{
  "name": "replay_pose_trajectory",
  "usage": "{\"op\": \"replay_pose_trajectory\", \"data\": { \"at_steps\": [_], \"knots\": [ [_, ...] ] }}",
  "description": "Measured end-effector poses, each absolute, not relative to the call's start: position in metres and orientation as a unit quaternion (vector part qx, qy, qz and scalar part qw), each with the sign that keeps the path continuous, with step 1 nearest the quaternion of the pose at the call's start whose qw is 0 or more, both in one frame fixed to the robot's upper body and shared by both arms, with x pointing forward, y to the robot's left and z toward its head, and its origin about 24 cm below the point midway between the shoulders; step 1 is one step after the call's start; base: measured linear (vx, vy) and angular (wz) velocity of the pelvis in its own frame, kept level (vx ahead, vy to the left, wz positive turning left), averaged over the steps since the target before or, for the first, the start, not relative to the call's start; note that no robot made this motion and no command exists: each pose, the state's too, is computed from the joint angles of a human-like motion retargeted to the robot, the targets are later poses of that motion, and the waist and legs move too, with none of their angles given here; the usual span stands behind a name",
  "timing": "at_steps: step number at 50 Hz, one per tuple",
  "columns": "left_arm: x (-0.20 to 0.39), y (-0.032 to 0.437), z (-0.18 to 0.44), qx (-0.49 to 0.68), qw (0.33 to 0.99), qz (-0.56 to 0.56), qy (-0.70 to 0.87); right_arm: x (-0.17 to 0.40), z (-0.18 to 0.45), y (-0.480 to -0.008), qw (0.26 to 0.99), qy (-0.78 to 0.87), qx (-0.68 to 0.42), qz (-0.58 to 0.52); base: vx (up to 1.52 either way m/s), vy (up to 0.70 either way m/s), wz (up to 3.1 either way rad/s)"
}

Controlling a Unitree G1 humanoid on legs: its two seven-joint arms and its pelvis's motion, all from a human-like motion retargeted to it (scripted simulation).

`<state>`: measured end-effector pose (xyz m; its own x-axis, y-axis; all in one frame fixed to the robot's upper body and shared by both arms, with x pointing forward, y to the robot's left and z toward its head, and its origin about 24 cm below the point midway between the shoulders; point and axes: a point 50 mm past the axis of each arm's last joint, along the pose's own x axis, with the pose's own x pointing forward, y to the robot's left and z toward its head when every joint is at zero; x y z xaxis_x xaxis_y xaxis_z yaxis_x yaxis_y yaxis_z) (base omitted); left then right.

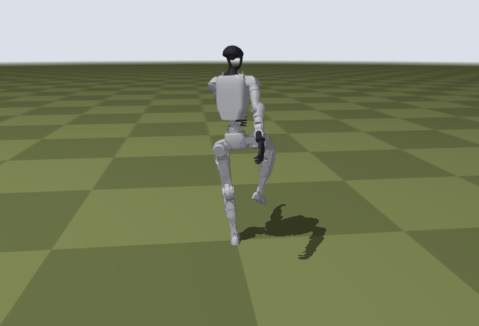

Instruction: Upper body actions

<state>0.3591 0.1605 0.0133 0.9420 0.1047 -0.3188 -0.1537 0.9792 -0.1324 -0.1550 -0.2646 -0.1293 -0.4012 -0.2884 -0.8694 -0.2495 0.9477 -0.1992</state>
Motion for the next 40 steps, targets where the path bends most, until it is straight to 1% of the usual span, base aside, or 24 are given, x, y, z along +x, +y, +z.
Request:
{"op": "replay_pose_trajectory", "data": {
  "at_steps": [2, 5, 10, 18, 26, 30, 32, 37, 40],
  "knots": [
    [0.363, 0.166, 0.021, -0.075, 0.984, 0.078, 0.141, -0.165, -0.124, -0.267, 0.513, 0.843, -0.152, -0.05, 0.08, -0.05, -0.22],
    [0.362, 0.173, 0.02, -0.072, 0.983, 0.095, 0.141, -0.167, -0.123, -0.266, 0.518, 0.841, -0.135, -0.077, 0.06, -0.05, -0.33],
    [0.338, 0.174, -0.015, -0.065, 0.974, 0.093, 0.198, -0.143, -0.138, -0.253, 0.557, 0.821, -0.119, -0.04, 0.06, -0.04, -0.43],
    [0.265, 0.152, -0.093, -0.094, 0.929, 0.069, 0.35, -0.071, -0.165, -0.229, 0.649, 0.744, -0.151, 0.057, 0.03, -0.04, -0.43],
    [0.18, 0.146, -0.145, -0.095, 0.87, 0.05, 0.482, -0.015, -0.174, -0.218, 0.711, 0.679, -0.17, 0.062, -0.02, -0.06, -0.07],
    [0.134, 0.152, -0.163, -0.109, 0.832, 0.071, 0.539, 0.009, -0.176, -0.211, 0.726, 0.664, -0.164, 0.069, -0.11, -0.07, -0.18],
    [0.109, 0.156, -0.17, -0.141, 0.806, 0.097, 0.566, 0.026, -0.176, -0.204, 0.73, 0.657, -0.17, 0.087, -0.18, -0.07, -0.13],
    [0.032, 0.163, -0.181, -0.226, 0.719, 0.174, 0.634, 0.084, -0.172, -0.172, 0.758, 0.594, -0.21, 0.169, -0.18, -0.02, -0.02],
    [-0.026, 0.168, -0.18, -0.234, 0.66, 0.213, 0.681, 0.12, -0.166, -0.144, 0.782, 0.542, -0.219, 0.215, -0.2, 0.05, -0.15]
  ]
}}
